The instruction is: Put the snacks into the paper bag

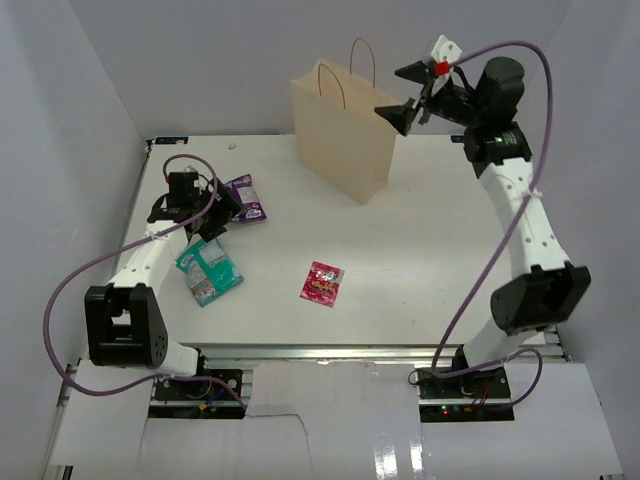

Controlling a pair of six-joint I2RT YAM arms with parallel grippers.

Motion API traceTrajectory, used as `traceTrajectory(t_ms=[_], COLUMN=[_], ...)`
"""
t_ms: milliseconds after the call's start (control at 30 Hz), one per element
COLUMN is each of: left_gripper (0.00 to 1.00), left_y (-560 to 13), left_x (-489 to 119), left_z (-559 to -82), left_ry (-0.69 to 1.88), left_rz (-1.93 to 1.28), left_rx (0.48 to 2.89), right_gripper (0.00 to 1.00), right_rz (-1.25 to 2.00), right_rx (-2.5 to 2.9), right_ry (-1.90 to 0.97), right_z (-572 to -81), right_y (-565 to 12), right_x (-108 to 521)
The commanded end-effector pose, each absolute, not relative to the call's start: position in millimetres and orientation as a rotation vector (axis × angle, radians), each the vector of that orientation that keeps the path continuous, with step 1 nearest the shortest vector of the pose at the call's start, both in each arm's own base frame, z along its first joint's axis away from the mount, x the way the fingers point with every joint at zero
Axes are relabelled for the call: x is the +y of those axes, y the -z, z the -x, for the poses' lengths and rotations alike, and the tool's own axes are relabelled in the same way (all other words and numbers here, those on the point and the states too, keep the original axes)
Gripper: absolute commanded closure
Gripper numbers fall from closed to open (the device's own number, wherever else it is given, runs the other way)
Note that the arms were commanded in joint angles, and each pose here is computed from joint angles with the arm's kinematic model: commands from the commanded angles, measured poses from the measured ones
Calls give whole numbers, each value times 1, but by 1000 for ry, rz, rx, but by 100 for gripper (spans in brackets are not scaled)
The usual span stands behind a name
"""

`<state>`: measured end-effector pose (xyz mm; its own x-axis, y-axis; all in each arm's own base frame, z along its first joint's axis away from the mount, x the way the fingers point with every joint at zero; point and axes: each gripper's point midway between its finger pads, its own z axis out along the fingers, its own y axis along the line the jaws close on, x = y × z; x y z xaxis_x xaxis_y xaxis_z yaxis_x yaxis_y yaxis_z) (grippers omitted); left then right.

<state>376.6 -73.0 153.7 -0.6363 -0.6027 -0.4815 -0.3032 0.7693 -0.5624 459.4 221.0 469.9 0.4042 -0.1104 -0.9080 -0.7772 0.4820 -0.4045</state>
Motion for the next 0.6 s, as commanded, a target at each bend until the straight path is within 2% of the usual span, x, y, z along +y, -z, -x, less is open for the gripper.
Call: traceTrajectory(t_ms=[0, 133, 267, 367, 567], left_gripper=[11, 10, 12, 12, 17], left_y=[-141, -122, -106, -96, -87], left_x=[-64, -61, -25, -14, -22], left_z=[-389, -413, -435, -451, -480], left_ry=[580, 585, 575, 540, 621], left_rz=[818, 820, 897, 855, 712], left_rx=[2275, 2257, 2213, 2221, 2231], right_gripper=[8, 8, 8, 5, 6], right_rz=[1113, 1189, 1307, 1324, 1279], right_rx=[1258, 1453, 1609, 1694, 1721], right_ry=[-673, -707, -800, -848, -910], right_z=[-401, -357, -309, -290, -294], right_y=[-413, -319, -225, -185, -175], right_x=[199, 177, 169, 164, 170])
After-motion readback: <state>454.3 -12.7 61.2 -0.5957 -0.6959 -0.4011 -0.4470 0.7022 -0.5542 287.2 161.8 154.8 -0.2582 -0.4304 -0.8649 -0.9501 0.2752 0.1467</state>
